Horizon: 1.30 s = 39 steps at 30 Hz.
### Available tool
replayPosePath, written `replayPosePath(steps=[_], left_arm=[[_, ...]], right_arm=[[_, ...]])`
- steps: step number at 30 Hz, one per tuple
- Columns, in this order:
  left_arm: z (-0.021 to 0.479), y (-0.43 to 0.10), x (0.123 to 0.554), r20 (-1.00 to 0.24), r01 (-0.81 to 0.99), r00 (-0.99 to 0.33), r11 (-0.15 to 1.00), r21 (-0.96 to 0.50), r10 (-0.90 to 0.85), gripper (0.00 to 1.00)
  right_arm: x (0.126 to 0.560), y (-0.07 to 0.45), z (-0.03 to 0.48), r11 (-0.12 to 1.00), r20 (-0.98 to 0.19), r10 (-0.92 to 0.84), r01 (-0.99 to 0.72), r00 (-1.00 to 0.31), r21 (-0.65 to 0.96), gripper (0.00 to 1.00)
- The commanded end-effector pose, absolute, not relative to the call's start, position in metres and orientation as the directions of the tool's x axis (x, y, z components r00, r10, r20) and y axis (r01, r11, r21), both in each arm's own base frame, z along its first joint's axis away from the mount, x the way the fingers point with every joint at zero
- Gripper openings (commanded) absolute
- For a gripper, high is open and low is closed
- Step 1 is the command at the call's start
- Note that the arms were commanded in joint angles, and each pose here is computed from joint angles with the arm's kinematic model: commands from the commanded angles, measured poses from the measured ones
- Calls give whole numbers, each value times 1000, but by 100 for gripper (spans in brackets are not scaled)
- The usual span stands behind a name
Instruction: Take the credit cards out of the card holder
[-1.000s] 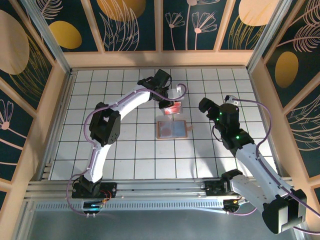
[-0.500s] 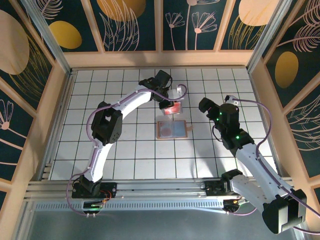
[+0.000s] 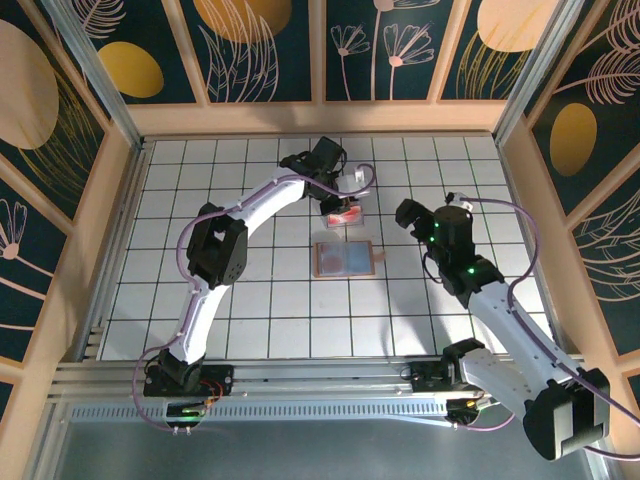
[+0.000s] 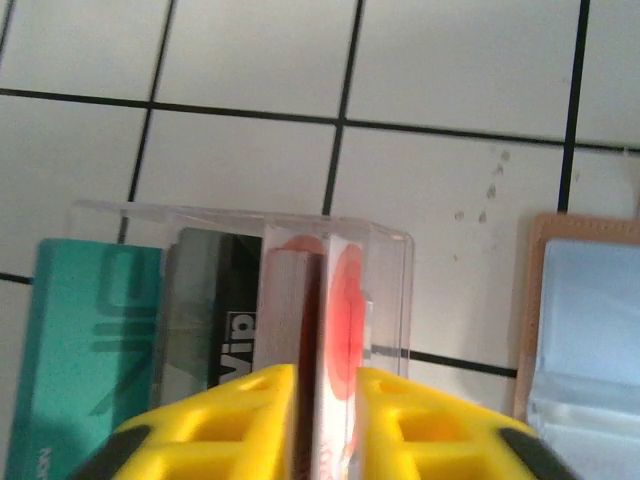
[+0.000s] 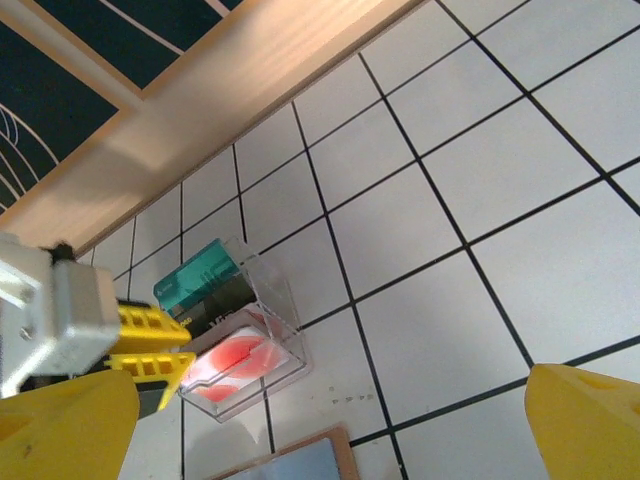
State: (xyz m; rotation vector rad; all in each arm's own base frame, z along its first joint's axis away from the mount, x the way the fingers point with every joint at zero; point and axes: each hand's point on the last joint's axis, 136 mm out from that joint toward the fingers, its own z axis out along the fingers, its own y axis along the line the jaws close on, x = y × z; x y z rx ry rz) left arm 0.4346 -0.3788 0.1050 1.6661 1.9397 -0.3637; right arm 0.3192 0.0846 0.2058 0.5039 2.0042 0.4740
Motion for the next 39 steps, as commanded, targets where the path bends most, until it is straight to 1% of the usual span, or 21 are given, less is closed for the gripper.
replayPosePath(steps=[1,2,8,11,14,17,20,22,24,25,28,30,35,39], left_arm=[[114,-377,432,-569,972,-121,214,98,813,32],[118,-377,431,-574,973,-123,213,92,809,33],[145,-378,427,-610,966,-145,245,83,779,36],[168,-376,426,-650,953,-162,289,93,743,37],[196,-369,428,-705,918,-172,372,138,688,41],[222,-352,428,-767,854,-186,487,183,614,53],[244,-324,426,-822,751,-226,631,195,523,70],[258,-303,424,-864,660,-247,729,181,438,82],[265,-277,422,-901,543,-277,828,141,335,96],[266,-265,421,-910,486,-288,865,128,297,99],[254,-217,419,-917,260,-359,962,83,176,99],[241,-187,413,-911,123,-403,992,35,82,99],[208,-140,391,-870,-72,-465,986,-150,-166,99],[189,-115,374,-844,-189,-448,954,-234,-296,99]], right_arm=[[323,89,218,843,-736,522,133,-431,520,99],[323,90,217,845,-736,520,133,-434,518,99],[320,96,213,856,-737,500,127,-455,502,99],[319,100,207,868,-731,480,138,-485,478,99],[317,110,196,881,-717,451,138,-531,452,93],[314,126,184,898,-701,412,129,-582,421,86],[310,145,171,916,-677,363,113,-640,384,81],[308,157,160,932,-660,321,103,-679,348,77],[306,171,150,947,-641,273,83,-717,310,73],[304,178,145,953,-633,251,73,-732,294,71],[300,201,128,970,-604,172,27,-778,242,67],[297,218,117,978,-582,114,-13,-805,209,65],[292,253,89,988,-524,-18,-95,-851,119,65],[291,274,70,988,-487,-97,-143,-868,60,65]])
